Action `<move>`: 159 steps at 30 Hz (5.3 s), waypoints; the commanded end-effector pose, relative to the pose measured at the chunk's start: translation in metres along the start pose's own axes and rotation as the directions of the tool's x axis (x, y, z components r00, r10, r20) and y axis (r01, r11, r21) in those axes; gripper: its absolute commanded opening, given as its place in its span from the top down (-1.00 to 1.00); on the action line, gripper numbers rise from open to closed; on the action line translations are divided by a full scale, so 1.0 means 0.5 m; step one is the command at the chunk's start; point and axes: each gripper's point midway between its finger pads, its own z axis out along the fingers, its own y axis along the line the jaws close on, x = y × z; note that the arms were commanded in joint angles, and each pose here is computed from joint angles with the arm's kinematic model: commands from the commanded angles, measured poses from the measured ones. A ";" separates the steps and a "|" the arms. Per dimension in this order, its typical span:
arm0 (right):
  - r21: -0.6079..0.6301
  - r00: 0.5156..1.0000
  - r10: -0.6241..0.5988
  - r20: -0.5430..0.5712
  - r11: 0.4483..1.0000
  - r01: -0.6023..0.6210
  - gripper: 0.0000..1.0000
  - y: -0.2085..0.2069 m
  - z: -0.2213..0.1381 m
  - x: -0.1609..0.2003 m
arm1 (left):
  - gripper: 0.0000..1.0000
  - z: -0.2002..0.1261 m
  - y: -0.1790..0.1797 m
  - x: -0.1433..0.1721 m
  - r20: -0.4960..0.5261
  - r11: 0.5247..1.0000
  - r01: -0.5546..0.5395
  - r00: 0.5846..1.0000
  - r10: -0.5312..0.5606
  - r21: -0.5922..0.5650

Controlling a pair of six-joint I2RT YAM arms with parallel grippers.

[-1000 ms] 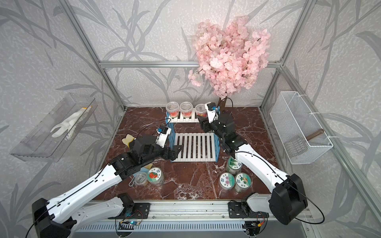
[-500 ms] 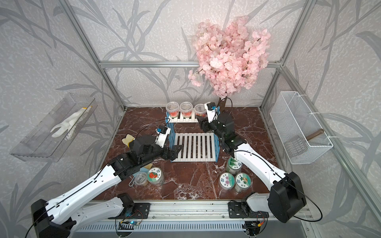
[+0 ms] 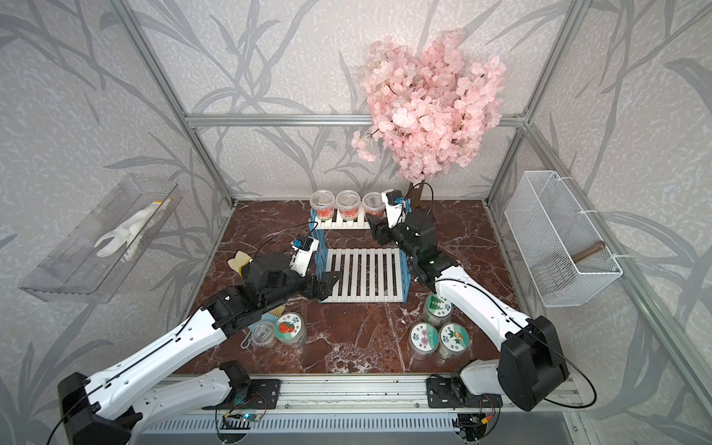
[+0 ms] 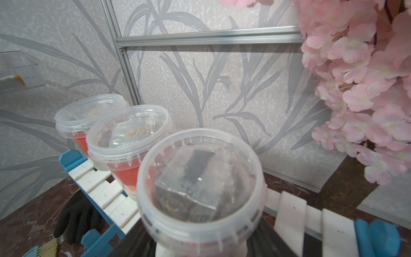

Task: Place the seed container on the shelf
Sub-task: Place the seed jar on the shelf, then move the seed jar to the center of the board.

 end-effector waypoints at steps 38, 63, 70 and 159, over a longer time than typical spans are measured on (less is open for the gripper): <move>0.018 0.999 0.011 0.042 1.000 -0.012 -0.33 -0.006 -0.013 -0.040 | -1.00 -0.025 -0.047 -0.159 0.276 0.995 -0.008 0.961 -0.019 0.097; 0.014 0.999 0.004 0.042 1.000 -0.004 -0.32 -0.006 0.002 -0.041 | -1.00 -0.013 -0.053 -0.149 0.254 0.993 -0.013 0.967 -0.016 0.113; 0.006 0.999 0.012 0.036 1.000 -0.012 -0.31 -0.004 0.003 -0.035 | -1.00 -0.010 -0.055 -0.144 0.246 0.993 -0.009 0.969 -0.021 0.118; -0.408 0.988 -0.016 -0.154 0.911 -0.049 -0.63 0.185 -0.236 0.161 | -1.00 -0.061 0.080 0.064 0.028 0.939 0.294 0.955 -0.294 -0.178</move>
